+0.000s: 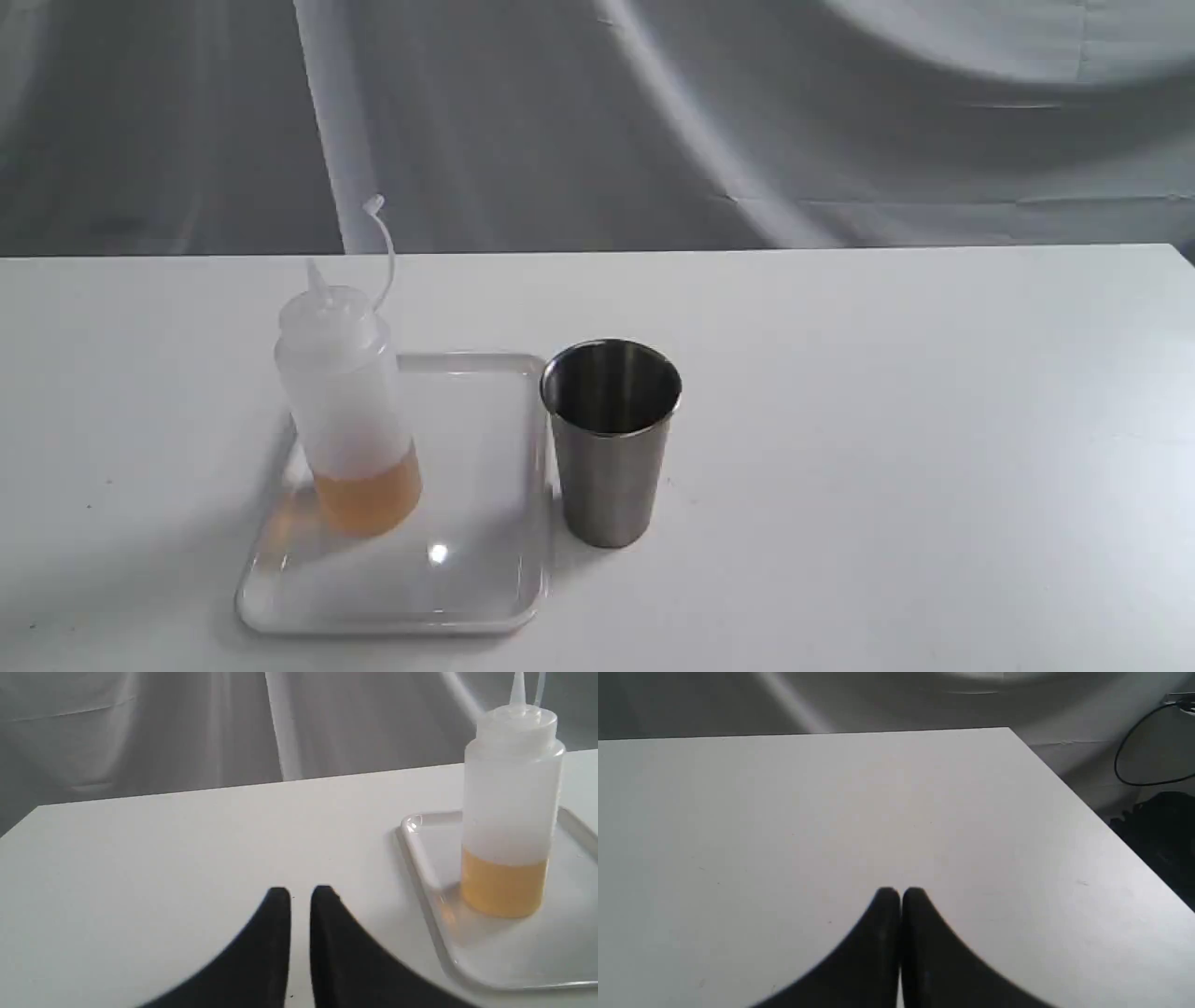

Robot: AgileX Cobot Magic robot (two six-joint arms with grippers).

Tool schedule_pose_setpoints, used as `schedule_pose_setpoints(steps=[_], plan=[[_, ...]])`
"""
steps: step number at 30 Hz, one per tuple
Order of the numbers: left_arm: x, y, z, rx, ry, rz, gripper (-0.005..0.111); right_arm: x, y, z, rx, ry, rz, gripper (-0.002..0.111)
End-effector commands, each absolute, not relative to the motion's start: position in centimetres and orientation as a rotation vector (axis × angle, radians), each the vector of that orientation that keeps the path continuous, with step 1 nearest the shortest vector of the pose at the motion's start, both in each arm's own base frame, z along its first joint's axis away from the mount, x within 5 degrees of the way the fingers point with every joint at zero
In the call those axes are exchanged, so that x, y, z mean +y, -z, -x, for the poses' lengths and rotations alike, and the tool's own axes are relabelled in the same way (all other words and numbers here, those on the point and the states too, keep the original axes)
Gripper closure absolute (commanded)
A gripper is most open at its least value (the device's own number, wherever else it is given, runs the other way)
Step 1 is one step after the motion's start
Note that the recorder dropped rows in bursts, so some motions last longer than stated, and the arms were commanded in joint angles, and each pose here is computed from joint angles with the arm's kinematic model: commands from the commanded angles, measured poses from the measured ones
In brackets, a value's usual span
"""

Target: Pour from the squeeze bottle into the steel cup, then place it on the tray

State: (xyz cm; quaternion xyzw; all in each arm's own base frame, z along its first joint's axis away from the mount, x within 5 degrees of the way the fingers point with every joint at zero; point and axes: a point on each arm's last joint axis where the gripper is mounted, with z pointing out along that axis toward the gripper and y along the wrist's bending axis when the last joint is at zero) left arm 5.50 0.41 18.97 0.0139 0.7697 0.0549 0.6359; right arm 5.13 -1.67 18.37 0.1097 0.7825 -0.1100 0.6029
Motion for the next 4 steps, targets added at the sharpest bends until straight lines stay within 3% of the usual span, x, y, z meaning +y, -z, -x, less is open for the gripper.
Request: schedule_pose_setpoints(steps=[1, 4], plan=[[0.42, -18.91, -5.49, 1.751, -0.128, -0.031, 0.098, -1.68, -18.40, -5.13, 1.797, 0.258, -0.255, 0.108], [0.42, -18.91, -5.49, 1.751, -0.128, -0.031, 0.098, -1.68, -18.40, -5.13, 1.797, 0.258, -0.255, 0.108]])
